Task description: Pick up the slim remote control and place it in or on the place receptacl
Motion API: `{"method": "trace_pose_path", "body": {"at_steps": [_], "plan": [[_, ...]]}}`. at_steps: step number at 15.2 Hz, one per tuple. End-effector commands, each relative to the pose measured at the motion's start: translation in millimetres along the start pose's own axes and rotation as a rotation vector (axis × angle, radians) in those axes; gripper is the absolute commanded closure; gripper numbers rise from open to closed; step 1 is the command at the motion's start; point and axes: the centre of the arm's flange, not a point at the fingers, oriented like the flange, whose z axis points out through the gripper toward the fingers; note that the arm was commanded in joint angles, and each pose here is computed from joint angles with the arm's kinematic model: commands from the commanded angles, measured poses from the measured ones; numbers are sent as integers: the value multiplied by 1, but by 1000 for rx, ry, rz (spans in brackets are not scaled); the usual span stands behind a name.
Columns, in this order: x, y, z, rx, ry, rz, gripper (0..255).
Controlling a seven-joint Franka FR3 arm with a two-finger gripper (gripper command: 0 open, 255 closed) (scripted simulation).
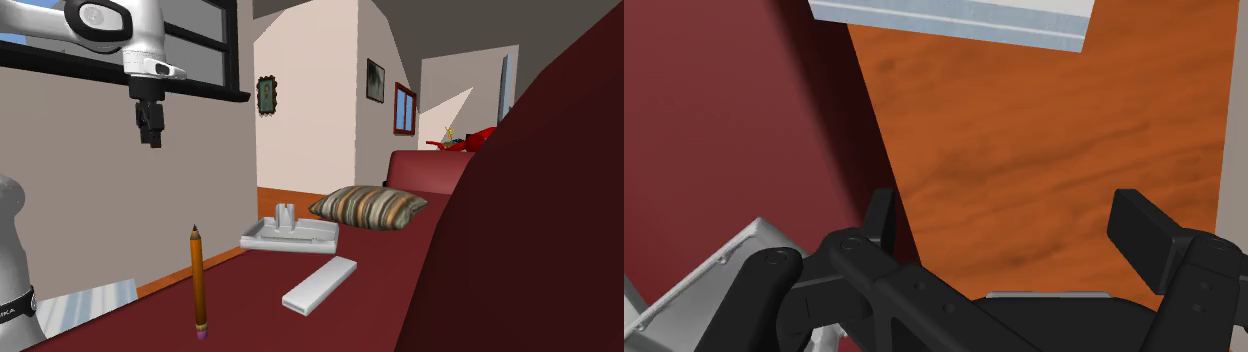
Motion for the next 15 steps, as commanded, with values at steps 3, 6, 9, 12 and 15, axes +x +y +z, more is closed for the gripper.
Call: {"method": "trace_pose_path", "body": {"at_steps": [3,6,9,12,15], "plan": [[10,22,10,-4,-2,-4,0],[24,54,26,-9,-5,-11,0],[39,87,41,-15,-8,-18,0],[54,120,57,-20,-11,-24,0],[70,152,72,-26,-14,-31,0]]}}
